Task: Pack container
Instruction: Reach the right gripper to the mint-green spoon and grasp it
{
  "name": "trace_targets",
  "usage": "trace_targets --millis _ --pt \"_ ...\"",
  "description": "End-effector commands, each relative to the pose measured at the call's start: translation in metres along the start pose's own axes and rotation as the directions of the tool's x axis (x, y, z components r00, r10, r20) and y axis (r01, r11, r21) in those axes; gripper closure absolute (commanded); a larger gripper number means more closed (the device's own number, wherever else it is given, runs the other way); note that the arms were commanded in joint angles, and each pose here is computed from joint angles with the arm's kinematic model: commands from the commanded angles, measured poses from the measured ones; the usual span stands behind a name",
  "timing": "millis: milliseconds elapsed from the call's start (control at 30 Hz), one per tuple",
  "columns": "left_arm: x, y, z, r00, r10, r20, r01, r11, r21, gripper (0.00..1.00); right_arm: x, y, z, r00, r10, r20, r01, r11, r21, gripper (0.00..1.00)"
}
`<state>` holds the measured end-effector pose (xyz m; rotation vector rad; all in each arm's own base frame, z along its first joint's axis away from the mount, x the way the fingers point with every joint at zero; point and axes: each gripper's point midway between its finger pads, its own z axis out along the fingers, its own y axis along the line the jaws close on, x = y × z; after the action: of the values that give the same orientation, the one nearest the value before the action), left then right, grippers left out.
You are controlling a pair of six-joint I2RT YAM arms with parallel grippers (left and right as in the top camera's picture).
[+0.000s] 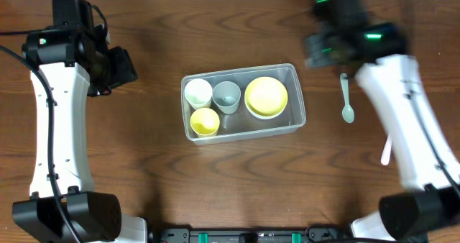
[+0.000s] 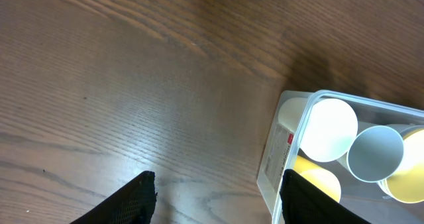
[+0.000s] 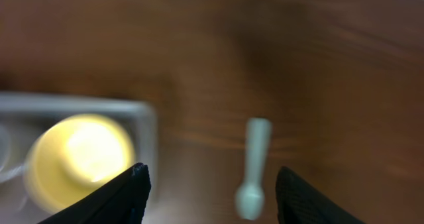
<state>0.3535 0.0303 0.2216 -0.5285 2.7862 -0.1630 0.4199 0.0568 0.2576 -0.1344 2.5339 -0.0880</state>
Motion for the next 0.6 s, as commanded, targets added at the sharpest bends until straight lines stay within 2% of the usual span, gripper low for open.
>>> trace_targets --millis 0,133,300,567 --pt "0.003 0.003 0.002 1.0 -0.009 -0.015 0.009 1.0 -0.01 0.39 0.011 -0.047 0.015 0.986 0.158 -0.049 -0.156 0.987 0.047 0.38" --pt "0.005 0.003 0.002 1.0 -0.01 -0.021 0.01 1.0 -0.011 0.39 0.043 -0.077 0.057 0.947 0.25 -0.202 -0.245 0.968 0.047 0.34" --pt "0.006 0.004 0.002 1.0 -0.011 -0.026 0.01 1.0 -0.013 0.39 0.085 -0.087 0.112 0.878 0.281 -0.387 -0.273 0.959 0.078 0.32" --pt "0.006 0.004 0.002 1.0 -0.011 -0.026 0.01 1.0 -0.013 0.39 0.131 -0.08 0.17 0.788 0.272 -0.552 -0.266 0.959 0.093 0.33"
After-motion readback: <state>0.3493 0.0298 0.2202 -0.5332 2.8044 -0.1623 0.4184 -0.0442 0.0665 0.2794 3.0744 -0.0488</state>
